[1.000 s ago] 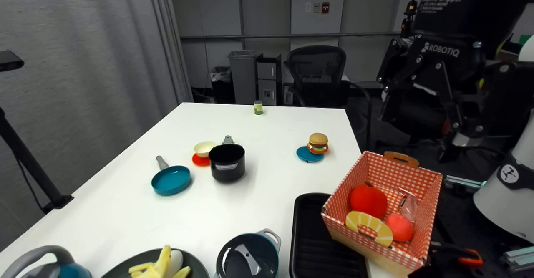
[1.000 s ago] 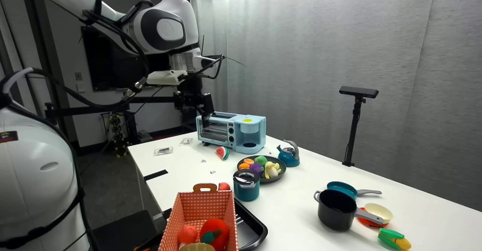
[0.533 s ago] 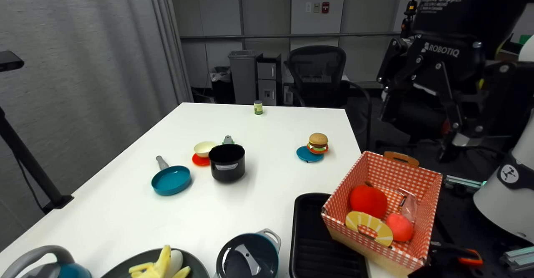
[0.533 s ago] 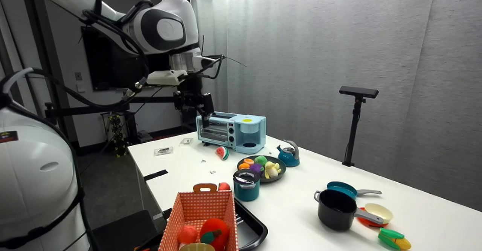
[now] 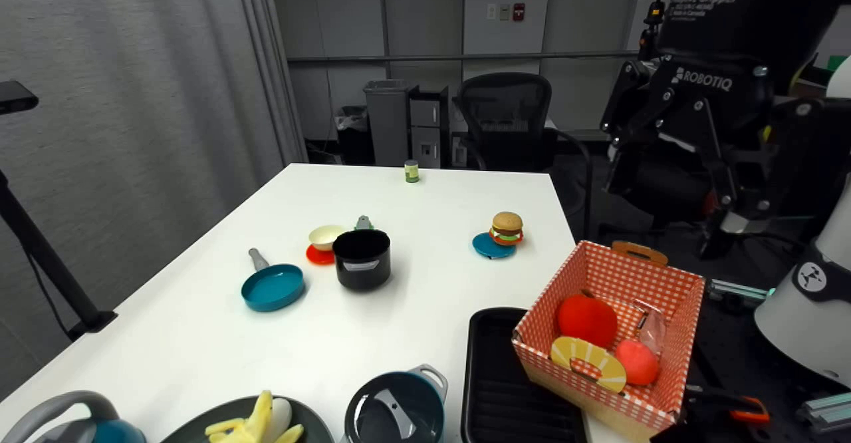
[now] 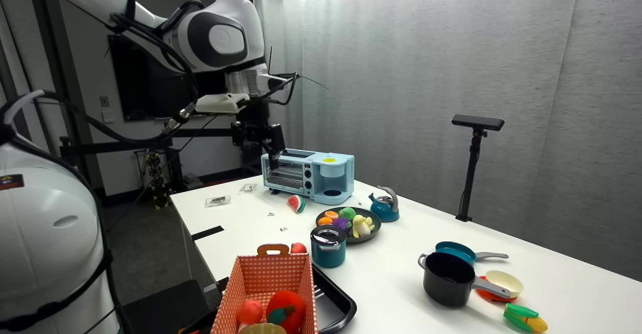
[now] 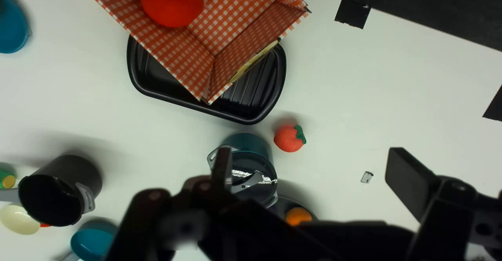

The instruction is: Take the lid off the blue pot and put it on the counter

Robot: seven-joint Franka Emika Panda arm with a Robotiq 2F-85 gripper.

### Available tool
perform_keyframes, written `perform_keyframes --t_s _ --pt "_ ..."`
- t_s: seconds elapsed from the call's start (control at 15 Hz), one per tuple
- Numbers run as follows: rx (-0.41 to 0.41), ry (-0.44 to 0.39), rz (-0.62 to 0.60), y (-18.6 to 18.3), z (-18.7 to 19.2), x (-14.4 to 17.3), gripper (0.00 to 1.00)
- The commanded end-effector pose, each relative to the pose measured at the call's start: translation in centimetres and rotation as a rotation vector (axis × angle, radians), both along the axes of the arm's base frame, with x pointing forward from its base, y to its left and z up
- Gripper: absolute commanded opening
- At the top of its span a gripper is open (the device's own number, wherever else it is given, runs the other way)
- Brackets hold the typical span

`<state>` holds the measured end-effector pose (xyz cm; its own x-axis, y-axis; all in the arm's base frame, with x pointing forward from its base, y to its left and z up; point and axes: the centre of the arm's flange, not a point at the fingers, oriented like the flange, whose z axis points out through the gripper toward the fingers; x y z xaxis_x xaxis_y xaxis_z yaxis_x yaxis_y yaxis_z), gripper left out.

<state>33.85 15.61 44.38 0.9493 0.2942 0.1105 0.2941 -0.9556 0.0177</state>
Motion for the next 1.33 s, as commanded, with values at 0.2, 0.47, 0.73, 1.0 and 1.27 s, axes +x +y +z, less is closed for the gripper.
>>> perform_keyframes --t_s 0.2,0.47,0.73,1.0,1.27 --pt "0.0 0.0 0.0 0.0 0.0 0.0 1.0" --pt "0.0 0.0 0.0 0.0 0.0 0.0 1.0" --pt "-0.001 0.003 0.003 -0.1 -0.1 0.1 1.0" --pt "-0.016 0.014 -0.005 -0.3 -0.7 0.6 1.0" --pt "-0.041 0.024 -0.036 -0.7 -1.7 1.7 1.0"
